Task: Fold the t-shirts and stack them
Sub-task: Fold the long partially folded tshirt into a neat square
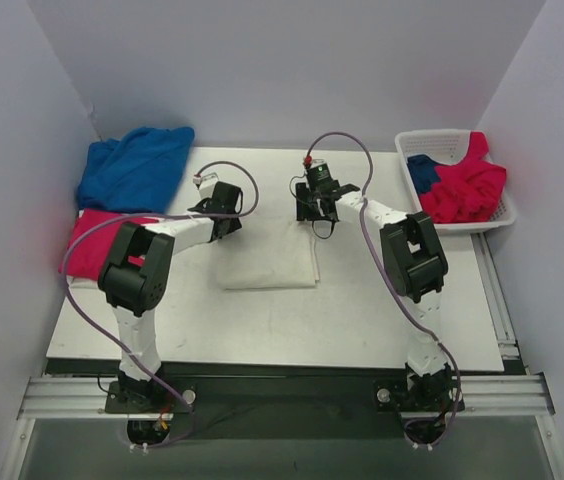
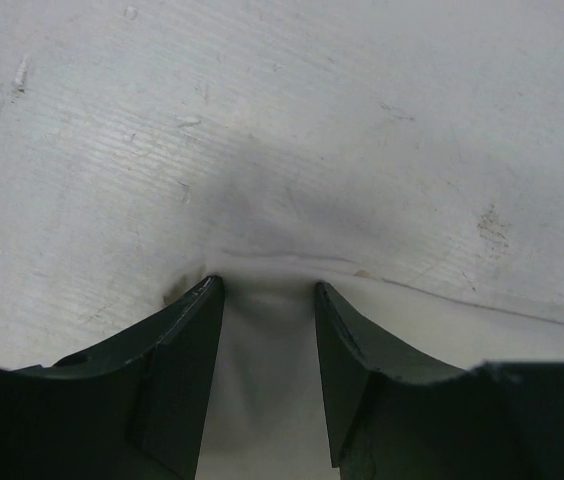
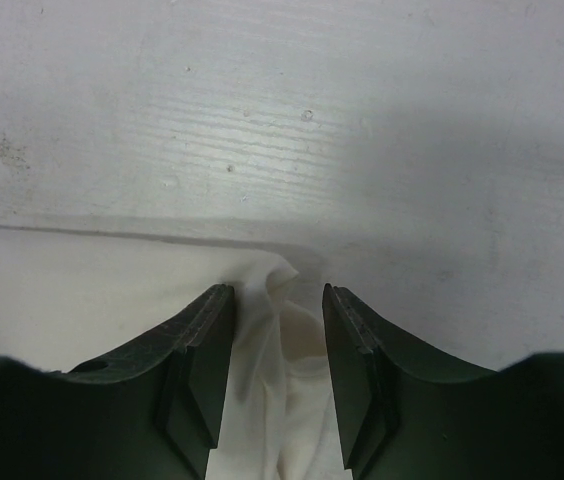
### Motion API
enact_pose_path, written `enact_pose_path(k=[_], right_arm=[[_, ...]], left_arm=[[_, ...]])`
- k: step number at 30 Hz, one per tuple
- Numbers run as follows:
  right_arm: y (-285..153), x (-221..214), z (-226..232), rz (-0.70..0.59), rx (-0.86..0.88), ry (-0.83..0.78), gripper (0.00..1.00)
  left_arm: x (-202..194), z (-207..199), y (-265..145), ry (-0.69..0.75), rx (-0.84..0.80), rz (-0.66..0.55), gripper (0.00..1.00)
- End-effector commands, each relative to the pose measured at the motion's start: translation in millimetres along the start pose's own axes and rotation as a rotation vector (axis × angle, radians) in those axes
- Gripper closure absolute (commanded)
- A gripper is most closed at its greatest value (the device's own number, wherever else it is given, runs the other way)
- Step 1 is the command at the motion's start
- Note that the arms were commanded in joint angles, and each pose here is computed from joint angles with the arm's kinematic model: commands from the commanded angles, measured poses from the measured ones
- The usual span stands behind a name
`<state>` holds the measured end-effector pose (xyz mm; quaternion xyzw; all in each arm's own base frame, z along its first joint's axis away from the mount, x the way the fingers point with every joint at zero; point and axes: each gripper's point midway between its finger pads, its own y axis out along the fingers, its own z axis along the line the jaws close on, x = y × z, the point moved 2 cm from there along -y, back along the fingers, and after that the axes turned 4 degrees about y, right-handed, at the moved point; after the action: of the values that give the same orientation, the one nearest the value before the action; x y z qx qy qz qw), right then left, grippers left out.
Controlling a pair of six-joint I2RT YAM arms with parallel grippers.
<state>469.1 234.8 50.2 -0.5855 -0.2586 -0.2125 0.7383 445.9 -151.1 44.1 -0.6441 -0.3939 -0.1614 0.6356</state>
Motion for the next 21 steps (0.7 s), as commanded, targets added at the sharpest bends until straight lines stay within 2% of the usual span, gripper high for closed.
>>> enact_pose_path(k=[1, 4, 7, 10, 14, 17, 21], right_arm=[[-6, -2, -7, 0.027, -0.014, 0.014, 0.60], [-6, -6, -11, 0.039, -0.022, 0.024, 0.60], [-6, -8, -13, 0.050, -0.028, 0.030, 0.60], [-12, -5, -17, 0.040, -0.046, 0.035, 0.61], [-26, -3, -22, 0.029, -0.058, 0.039, 0.60], [-39, -4, -24, 0.019, -0.062, 0.042, 0.61], [-59, -4, -30, -0.005, -0.086, 0.065, 0.60]], left_arm=[[-17, 40, 4, 0.056, 0.229, 0.068, 0.47], [-17, 55, 1, 0.076, 0.317, 0.080, 0.51], [-9, 56, -3, 0.075, 0.328, 0.062, 0.51], [9, 46, -14, 0.045, 0.241, -0.011, 0.51], [67, 23, -59, 0.017, 0.054, -0.198, 0.50], [96, 20, -93, 0.020, -0.010, -0.291, 0.49], [93, 33, -119, -0.007, -0.020, -0.281, 0.48]])
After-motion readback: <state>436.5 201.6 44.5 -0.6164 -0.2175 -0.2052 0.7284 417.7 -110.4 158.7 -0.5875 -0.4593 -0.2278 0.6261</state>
